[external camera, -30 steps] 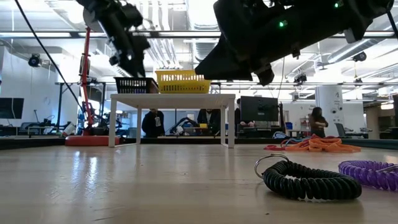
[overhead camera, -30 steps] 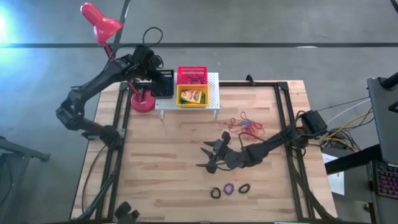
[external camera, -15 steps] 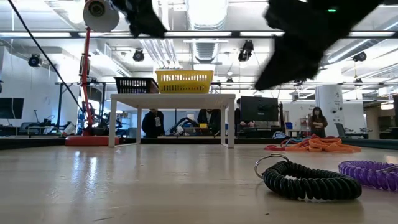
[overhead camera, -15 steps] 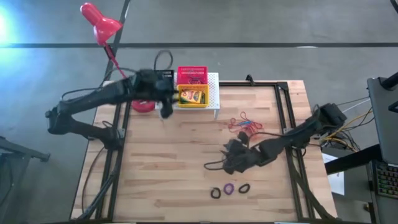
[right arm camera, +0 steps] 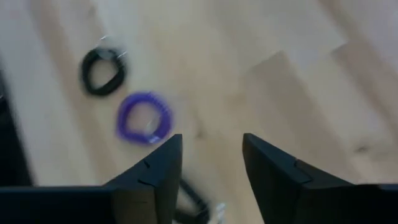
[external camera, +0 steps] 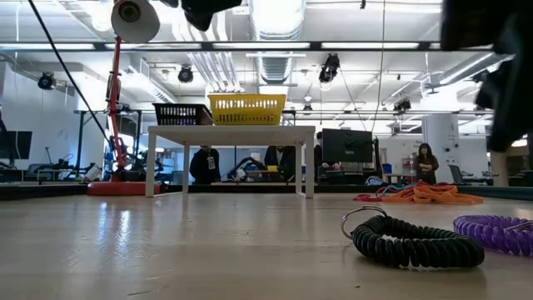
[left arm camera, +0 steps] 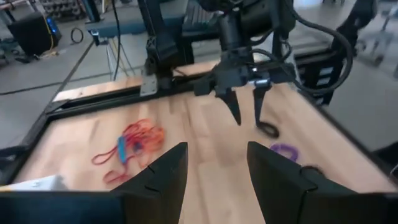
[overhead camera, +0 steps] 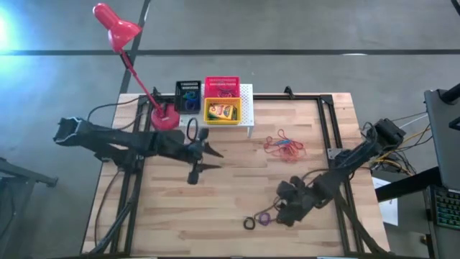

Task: Pick & Place Office Desk Supplies
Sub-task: Put the right black spring keychain into the black bin on the shelf

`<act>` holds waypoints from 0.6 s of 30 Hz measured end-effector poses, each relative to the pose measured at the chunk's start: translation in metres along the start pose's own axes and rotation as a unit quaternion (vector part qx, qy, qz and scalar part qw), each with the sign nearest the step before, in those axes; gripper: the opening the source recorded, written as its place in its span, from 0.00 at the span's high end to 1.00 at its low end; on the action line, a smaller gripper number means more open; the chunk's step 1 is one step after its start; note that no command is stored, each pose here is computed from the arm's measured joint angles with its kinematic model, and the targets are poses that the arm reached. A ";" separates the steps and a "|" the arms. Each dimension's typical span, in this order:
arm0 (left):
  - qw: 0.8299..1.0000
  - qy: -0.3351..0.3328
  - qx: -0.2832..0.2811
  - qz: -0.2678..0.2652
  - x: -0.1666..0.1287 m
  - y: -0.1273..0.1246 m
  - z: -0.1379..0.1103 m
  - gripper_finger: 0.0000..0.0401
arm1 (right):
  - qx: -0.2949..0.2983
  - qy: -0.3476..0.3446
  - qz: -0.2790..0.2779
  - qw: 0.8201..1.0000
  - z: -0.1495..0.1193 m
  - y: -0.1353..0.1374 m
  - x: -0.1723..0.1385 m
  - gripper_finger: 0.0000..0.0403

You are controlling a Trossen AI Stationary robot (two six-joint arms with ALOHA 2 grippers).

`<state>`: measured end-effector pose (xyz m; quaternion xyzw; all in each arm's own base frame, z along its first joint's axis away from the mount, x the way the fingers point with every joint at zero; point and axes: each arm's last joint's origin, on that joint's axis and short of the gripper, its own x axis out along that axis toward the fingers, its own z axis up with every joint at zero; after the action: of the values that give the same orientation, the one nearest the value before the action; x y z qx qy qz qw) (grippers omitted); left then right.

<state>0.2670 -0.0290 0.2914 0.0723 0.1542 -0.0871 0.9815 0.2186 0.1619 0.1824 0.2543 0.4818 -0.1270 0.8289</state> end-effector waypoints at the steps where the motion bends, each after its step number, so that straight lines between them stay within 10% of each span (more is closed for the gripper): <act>1: 1.000 -0.008 -0.008 -0.001 0.001 -0.002 -0.006 0.58 | -0.003 0.001 0.008 1.000 -0.004 0.003 -0.001 0.56; 18: 0.998 0.019 -0.055 -0.019 0.006 -0.017 -0.059 0.58 | -0.111 0.072 0.025 0.991 -0.047 0.003 0.023 0.51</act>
<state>0.2519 -0.0365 0.2321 0.0170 0.1791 -0.0956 0.9790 0.1969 0.1910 0.1439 0.1807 0.5447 -0.0336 0.8182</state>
